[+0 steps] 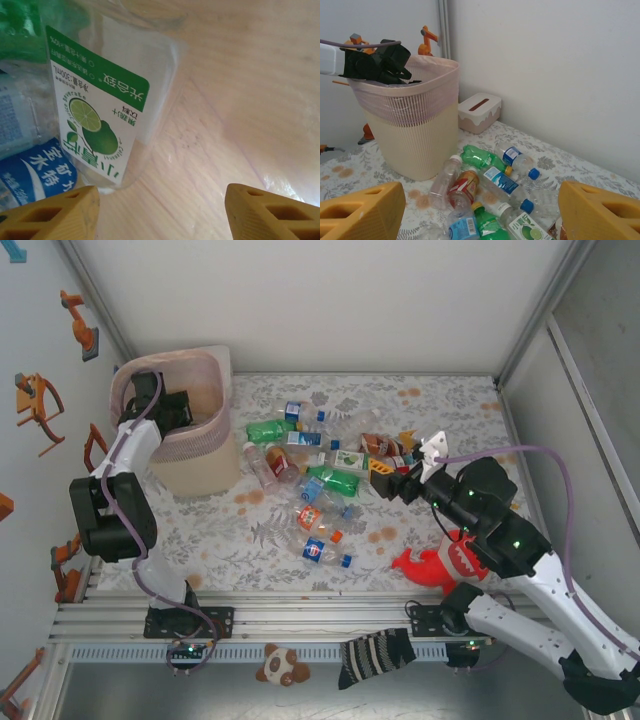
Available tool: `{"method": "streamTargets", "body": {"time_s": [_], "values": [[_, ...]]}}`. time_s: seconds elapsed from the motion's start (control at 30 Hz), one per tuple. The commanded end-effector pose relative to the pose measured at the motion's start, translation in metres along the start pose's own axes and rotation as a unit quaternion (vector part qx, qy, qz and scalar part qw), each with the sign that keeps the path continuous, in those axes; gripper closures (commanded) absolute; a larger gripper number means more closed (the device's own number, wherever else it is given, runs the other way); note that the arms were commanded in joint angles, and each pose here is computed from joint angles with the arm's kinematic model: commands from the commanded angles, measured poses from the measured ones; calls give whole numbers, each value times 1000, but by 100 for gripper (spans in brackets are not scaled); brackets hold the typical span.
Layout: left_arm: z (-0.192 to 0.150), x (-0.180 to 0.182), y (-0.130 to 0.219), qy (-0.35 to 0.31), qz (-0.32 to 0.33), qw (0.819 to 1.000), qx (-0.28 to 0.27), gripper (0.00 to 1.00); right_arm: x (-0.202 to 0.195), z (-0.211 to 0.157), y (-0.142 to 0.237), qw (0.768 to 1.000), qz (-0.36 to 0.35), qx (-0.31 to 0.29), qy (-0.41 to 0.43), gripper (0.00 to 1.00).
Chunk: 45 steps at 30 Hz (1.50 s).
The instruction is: Put the plastic bottles in the bin
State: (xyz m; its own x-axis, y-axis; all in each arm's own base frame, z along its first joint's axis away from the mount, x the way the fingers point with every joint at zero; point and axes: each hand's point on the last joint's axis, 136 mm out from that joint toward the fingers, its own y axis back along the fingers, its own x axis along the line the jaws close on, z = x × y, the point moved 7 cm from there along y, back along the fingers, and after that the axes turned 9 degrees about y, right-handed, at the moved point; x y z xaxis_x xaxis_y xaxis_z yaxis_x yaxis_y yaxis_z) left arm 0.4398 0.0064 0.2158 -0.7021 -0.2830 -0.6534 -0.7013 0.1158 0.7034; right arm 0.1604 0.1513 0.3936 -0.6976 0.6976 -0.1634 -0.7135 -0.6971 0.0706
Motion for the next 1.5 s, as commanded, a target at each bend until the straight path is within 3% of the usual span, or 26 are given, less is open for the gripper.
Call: {"method": "streamTargets", "body": {"time_s": [0.0, 0.33, 1.0, 1.27, 1.47], "values": [[-4, -9, 12, 13, -14, 1000, 17, 26, -2, 11, 4, 1000, -7, -18, -10, 21], [-15, -28, 55, 10, -58, 998, 35, 16, 0, 9, 0, 1000, 1, 7, -19, 22], [-33, -42, 145, -22, -139, 988, 63, 16, 30, -29, -23, 985, 119, 120, -16, 26], [-43, -43, 179, -110, -181, 974, 85, 16, 60, -65, -33, 964, 154, 214, 28, 29], [-56, -37, 197, -203, -207, 949, 121, 16, 83, -103, -37, 941, 160, 289, 69, 29]]}}
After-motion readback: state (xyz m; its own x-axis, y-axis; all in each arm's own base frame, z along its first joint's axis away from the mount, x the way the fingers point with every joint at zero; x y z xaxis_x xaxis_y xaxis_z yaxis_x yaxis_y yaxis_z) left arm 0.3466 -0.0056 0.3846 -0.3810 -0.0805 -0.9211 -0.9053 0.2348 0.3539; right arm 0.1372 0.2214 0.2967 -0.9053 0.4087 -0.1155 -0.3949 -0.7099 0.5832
